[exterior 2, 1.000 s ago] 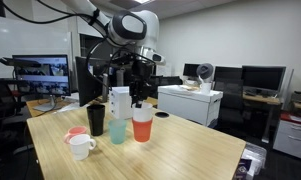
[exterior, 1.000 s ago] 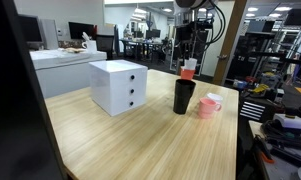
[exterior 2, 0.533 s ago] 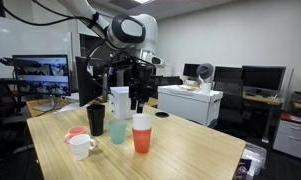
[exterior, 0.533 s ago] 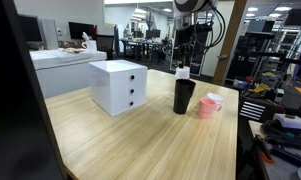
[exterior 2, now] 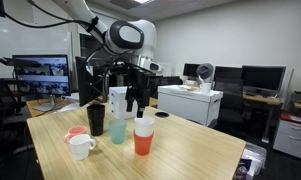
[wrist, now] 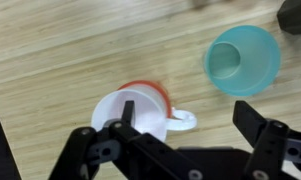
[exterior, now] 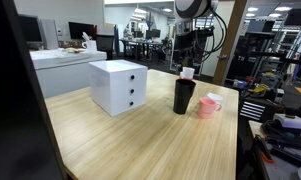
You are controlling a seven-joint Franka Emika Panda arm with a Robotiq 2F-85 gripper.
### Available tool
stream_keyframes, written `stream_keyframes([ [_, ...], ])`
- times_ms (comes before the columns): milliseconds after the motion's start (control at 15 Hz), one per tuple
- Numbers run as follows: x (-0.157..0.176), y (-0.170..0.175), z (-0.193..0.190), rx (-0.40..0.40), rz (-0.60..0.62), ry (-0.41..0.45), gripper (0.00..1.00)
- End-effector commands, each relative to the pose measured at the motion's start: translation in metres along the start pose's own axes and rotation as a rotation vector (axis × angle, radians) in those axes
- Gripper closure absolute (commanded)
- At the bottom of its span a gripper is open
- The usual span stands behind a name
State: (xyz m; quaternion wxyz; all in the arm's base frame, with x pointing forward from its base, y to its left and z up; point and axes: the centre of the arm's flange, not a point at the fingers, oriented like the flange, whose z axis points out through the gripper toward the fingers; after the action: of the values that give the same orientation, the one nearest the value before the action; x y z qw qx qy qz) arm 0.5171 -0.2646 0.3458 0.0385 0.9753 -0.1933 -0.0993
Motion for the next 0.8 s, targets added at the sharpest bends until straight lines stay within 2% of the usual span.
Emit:
stream_keyframes([
  [0, -0.0091, 0.0076, 0.0051, -0.007, 0.005, 0.006, 0.00],
  [133, -0.0101, 0.0116, 0.0084, -0.014, 0.012, -0.001, 0.00],
  [200, -0.0109, 0.0132, 0.0098, -0.014, 0.015, -0.002, 0.04],
  [267, -0.0119, 0.0144, 0.0100, -0.010, 0.017, -0.003, 0.27],
  [400, -0.0126, 0.0151, 0.0091, -0.008, 0.019, 0.003, 0.32],
  [733, -0.0135, 0.0173, 0.0072, -0.001, 0.025, 0.007, 0.67],
])
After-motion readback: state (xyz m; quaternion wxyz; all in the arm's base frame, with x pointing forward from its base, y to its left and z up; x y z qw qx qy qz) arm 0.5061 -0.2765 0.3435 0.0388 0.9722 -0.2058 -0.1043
